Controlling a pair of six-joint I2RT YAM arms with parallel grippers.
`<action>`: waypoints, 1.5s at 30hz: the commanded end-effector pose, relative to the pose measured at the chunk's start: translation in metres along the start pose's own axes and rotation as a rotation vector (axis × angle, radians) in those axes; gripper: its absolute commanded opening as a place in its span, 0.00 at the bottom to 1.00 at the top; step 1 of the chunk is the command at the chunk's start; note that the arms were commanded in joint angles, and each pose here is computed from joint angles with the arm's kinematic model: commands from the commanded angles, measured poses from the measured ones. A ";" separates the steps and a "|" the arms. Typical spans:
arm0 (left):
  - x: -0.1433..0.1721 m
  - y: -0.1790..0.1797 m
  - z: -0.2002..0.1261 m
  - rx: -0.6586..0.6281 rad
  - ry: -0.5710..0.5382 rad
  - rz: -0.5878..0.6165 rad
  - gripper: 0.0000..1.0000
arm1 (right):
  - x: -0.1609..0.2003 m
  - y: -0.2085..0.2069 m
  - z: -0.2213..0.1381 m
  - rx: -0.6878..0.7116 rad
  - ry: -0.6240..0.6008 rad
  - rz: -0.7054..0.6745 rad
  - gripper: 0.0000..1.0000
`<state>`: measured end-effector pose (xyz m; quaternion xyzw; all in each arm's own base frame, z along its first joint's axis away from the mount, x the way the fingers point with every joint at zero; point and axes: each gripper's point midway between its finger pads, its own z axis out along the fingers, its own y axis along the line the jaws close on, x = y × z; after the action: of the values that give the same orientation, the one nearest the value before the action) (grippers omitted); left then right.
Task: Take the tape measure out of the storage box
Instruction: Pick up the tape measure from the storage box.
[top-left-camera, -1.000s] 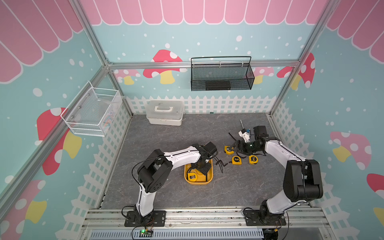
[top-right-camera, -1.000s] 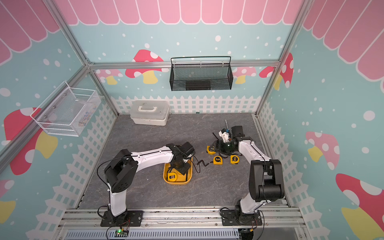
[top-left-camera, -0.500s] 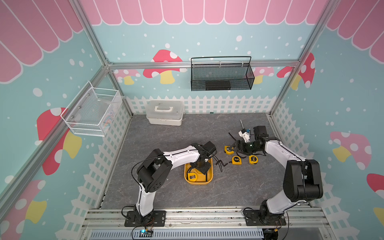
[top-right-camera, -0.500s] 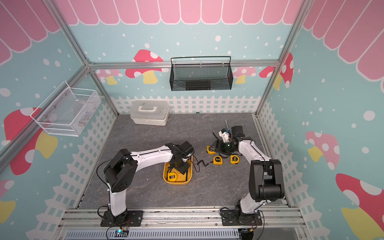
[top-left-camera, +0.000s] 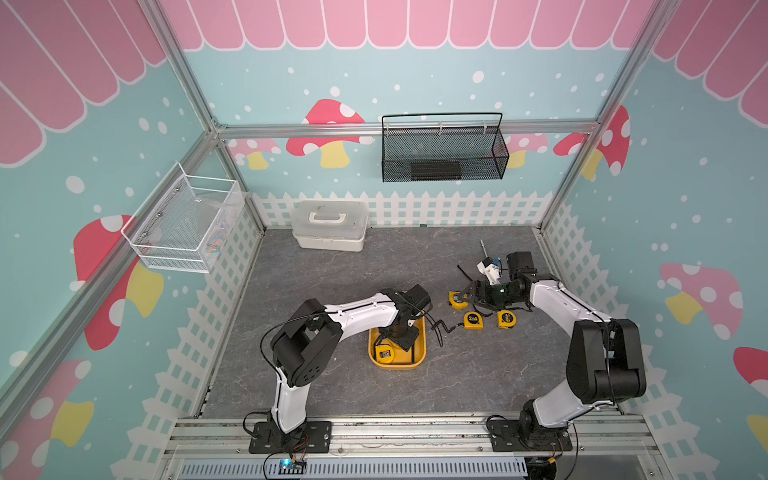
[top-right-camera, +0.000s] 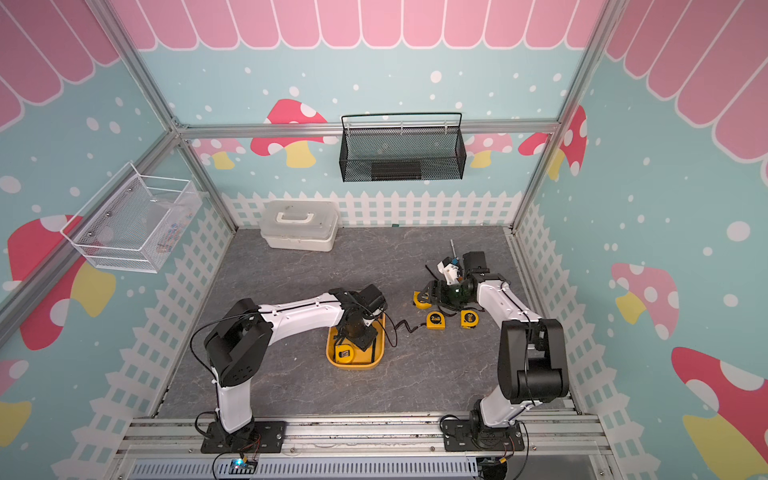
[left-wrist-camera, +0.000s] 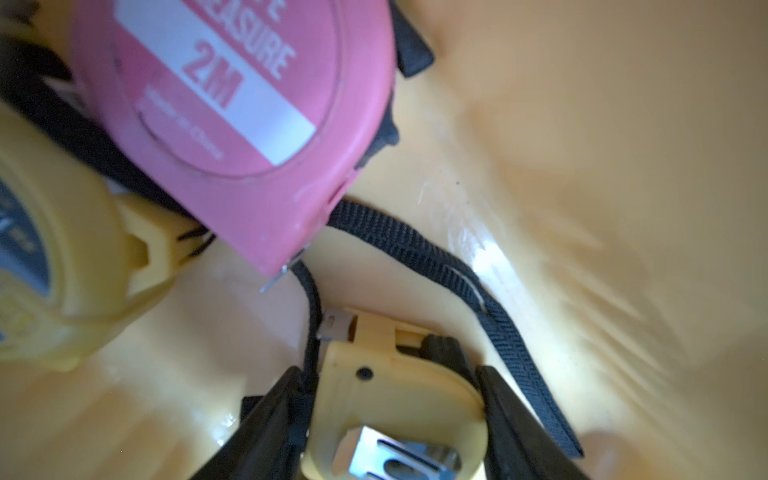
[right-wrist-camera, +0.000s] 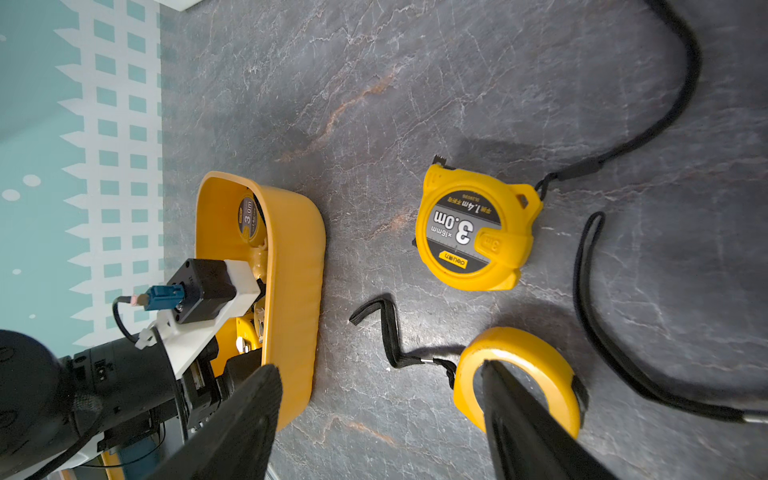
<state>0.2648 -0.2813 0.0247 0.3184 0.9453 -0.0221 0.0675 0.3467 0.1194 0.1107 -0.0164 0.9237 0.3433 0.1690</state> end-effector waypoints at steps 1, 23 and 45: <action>-0.004 -0.005 -0.015 0.019 -0.041 0.007 0.60 | 0.002 0.001 0.000 -0.007 0.002 0.005 0.77; -0.025 0.009 -0.066 0.009 -0.192 -0.011 0.58 | -0.003 0.037 -0.012 -0.133 -0.015 -0.044 0.75; -0.055 0.025 -0.117 0.076 -0.498 -0.031 0.58 | 0.016 0.144 0.038 -0.393 0.081 -0.159 0.62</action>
<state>0.3032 -0.2753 0.1280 0.2819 0.9204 -0.1111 0.2471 0.3156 0.2439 0.1634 -0.1326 0.8497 0.4878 0.1500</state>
